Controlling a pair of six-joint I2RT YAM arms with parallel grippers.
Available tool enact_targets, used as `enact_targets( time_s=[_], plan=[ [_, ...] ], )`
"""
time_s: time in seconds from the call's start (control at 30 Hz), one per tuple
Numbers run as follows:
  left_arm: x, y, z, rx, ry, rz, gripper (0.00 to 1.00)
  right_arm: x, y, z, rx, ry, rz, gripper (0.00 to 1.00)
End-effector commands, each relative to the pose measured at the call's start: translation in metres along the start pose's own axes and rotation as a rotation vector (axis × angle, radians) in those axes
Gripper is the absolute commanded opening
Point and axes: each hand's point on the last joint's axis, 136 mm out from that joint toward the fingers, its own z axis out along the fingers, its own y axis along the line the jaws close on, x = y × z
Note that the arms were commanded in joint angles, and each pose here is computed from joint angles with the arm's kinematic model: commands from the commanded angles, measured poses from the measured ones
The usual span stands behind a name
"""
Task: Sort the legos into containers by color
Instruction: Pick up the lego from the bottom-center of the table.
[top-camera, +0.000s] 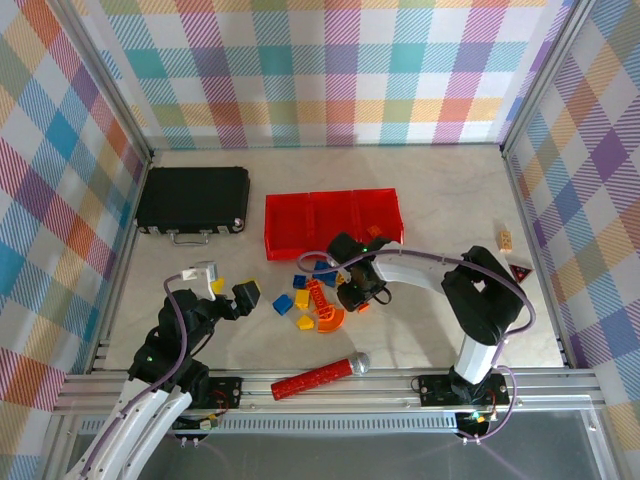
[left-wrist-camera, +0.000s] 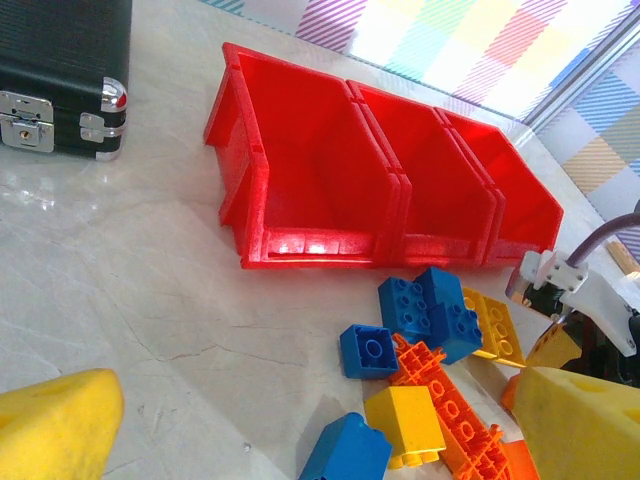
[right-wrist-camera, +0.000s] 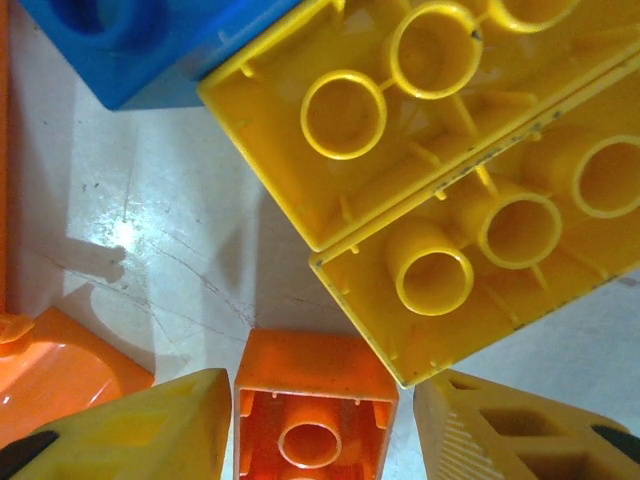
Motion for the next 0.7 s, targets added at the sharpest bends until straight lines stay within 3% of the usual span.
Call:
enact_targets(
  time_s=[0.0, 0.37, 0.67],
  plan=[
    [0.006, 0.001, 0.000, 0.005, 0.013, -0.007, 1.00, 0.001, 0.001, 0.000, 0.017, 0.022, 0.000, 0.51],
    [0.006, 0.000, -0.001, 0.007, 0.008, -0.013, 1.00, -0.004, -0.002, -0.020, 0.031, -0.001, 0.003, 0.32],
    [0.006, -0.001, -0.001, 0.013, 0.007, -0.014, 1.00, -0.034, -0.008, -0.097, 0.038, -0.191, 0.016, 0.30]
  ],
)
